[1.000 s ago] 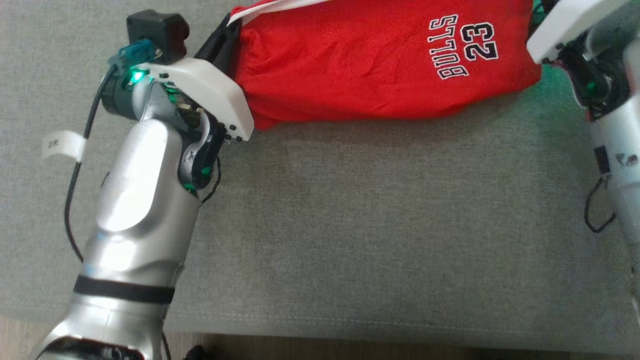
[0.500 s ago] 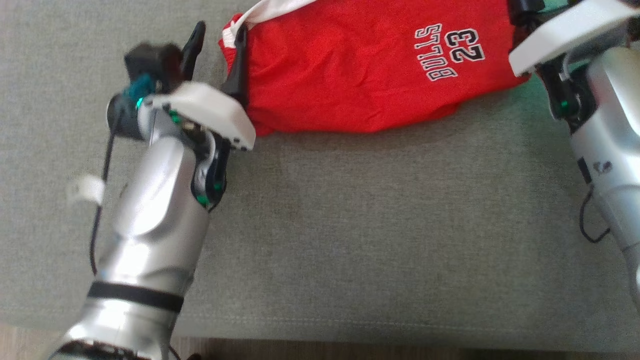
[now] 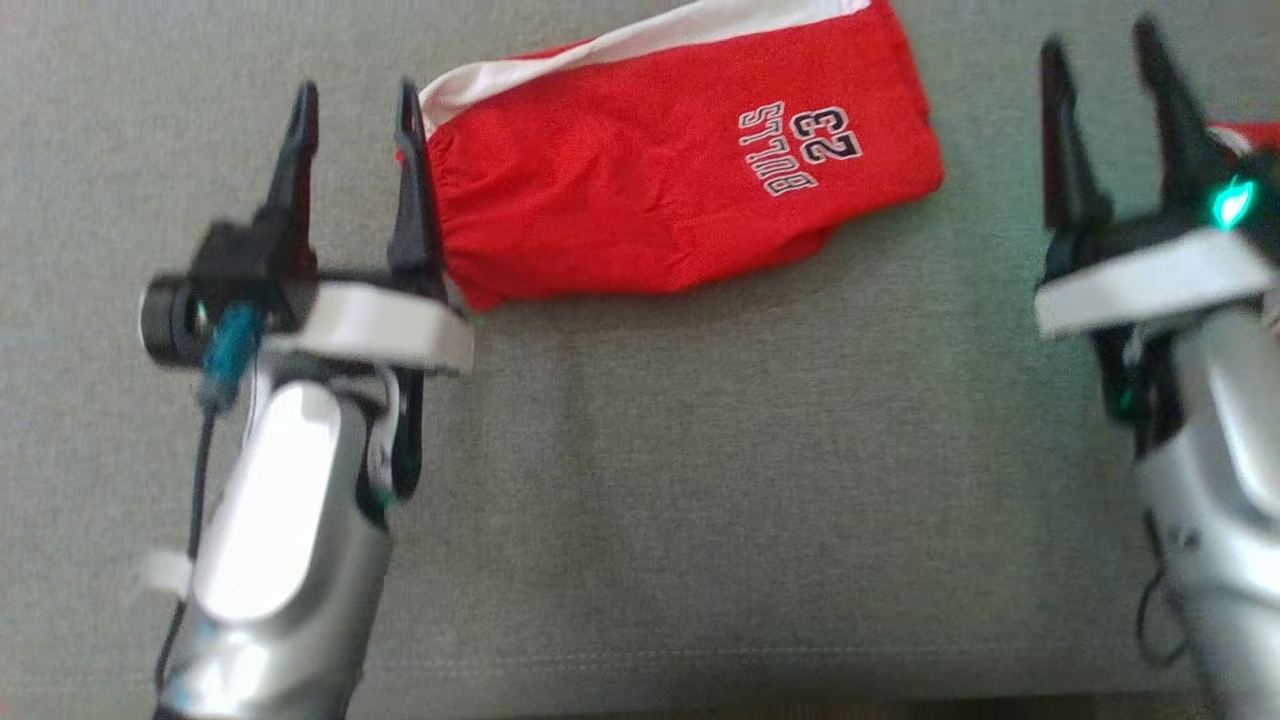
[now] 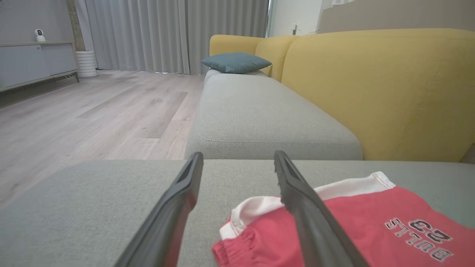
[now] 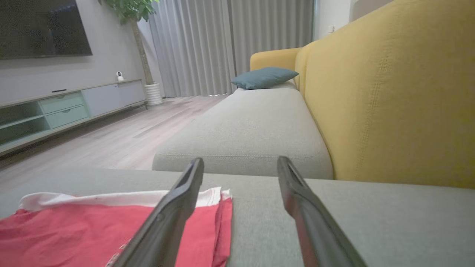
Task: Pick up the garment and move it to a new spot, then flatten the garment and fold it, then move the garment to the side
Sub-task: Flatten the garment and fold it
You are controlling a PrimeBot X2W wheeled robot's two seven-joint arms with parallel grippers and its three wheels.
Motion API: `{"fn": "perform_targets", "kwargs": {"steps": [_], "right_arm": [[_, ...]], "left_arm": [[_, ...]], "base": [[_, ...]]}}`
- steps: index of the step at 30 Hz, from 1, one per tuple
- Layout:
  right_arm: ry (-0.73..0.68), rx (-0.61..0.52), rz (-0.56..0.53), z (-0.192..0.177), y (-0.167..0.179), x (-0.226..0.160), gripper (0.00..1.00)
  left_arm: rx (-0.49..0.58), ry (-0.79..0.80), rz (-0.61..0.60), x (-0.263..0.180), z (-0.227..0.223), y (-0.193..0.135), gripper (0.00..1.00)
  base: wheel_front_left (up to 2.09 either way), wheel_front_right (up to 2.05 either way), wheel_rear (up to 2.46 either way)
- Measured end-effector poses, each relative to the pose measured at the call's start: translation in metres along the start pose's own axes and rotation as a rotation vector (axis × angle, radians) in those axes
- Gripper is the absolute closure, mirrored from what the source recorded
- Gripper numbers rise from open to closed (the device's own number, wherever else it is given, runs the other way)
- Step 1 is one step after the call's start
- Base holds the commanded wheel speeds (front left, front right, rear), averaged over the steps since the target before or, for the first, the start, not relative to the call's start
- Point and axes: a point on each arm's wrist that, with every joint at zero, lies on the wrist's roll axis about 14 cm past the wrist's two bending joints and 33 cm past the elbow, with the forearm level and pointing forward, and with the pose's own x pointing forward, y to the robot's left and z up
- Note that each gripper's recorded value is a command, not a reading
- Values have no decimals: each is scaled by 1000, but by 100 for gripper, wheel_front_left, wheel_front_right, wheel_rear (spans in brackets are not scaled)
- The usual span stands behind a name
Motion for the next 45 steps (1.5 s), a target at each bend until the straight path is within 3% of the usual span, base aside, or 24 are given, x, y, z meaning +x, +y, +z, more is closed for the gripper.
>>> {"fn": "perform_targets", "kwargs": {"steps": [10, 16, 32, 38, 45], "right_arm": [[33, 56, -94, 1, 12, -73, 0], [71, 60, -110, 0, 19, -95, 0], [75, 63, -124, 7, 19, -99, 0], [136, 65, -125, -9, 16, -94, 0], [213, 20, -78, -28, 5, -49, 0]], "left_arm": [[28, 33, -11, -45, -5, -5, 0], [28, 64, -7, -61, -12, -5, 0], [35, 71, 2, -64, -15, -2, 0], [34, 82, 8, -61, -21, 1, 0], [30, 64, 2, -39, -25, 0, 0]], "base": [[0, 0, 0], [0, 0, 0], [0, 0, 0], [0, 0, 0], [0, 0, 0]]}}
